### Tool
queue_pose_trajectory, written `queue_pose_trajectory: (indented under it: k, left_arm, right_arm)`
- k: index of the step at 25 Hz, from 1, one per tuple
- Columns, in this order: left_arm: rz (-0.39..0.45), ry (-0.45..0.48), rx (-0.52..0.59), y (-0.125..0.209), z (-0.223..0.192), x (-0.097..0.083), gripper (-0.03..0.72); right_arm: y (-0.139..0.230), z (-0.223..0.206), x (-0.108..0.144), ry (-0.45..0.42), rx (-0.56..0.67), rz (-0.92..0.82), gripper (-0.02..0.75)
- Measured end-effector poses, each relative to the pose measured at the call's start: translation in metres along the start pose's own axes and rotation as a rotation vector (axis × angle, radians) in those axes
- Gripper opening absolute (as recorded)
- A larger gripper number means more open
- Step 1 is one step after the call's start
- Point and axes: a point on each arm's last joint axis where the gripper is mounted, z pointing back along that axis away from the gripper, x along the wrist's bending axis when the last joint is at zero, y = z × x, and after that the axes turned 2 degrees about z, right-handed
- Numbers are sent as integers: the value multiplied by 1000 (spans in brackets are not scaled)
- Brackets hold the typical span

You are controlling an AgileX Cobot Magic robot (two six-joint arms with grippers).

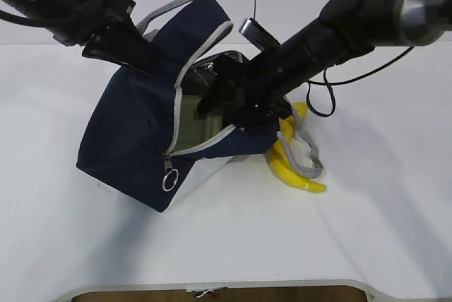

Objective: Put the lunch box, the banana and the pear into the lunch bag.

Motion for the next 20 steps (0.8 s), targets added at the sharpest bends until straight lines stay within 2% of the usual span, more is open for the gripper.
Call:
queue_pose_trajectory:
  k: [6,11,20]
  left_arm:
    - [0,2,4,0,0,0,-5]
    - [3,10,20,2,0,-1,-5]
    - [-6,27,94,9,0,-2,-5]
  right_arm:
    - [-11,25,25,41,29,116,502]
    - [-15,46,35,166,112,196,502]
    - [-25,72,44,325,60,206,490]
